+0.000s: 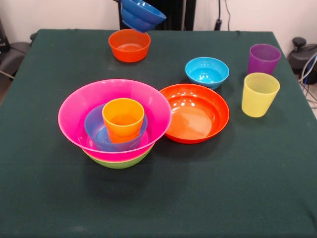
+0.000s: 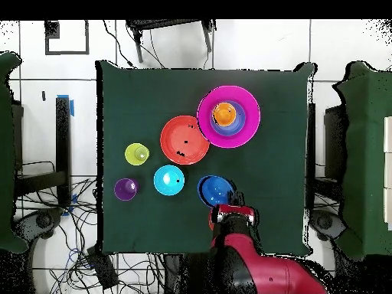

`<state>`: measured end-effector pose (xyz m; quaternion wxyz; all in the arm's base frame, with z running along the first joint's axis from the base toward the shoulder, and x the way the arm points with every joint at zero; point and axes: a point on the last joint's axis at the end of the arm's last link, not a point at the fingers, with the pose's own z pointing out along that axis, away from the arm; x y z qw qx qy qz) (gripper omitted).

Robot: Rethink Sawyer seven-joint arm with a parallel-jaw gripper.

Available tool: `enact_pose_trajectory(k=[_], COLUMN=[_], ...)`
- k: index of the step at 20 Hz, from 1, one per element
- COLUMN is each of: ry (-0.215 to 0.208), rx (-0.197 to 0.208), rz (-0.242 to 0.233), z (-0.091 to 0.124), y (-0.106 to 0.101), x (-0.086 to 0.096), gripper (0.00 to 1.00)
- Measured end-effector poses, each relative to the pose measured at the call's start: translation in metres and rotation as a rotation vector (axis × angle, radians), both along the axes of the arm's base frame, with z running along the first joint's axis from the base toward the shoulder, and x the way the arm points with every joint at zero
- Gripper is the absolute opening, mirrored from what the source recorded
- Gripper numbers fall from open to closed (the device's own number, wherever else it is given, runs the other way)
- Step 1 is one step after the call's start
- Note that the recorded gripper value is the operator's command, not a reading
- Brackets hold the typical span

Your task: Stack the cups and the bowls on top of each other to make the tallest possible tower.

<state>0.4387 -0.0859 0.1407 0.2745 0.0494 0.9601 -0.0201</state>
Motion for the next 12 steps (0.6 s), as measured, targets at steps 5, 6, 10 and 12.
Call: enact_pose_trajectory(k=[5,6,10,12], ry=[0.007,0.008,0.03,0.037], rx=[0.012,0.014,0.023,0.026], rz=[0.027,0.03,0.038,0.038], z=[0.0,0.001,0.001,0.002], y=[0.008,0.008,0.006,0.002], x=[0.005,0.006,0.012,0.015], gripper=[0.0,0.0,0.0,0.0])
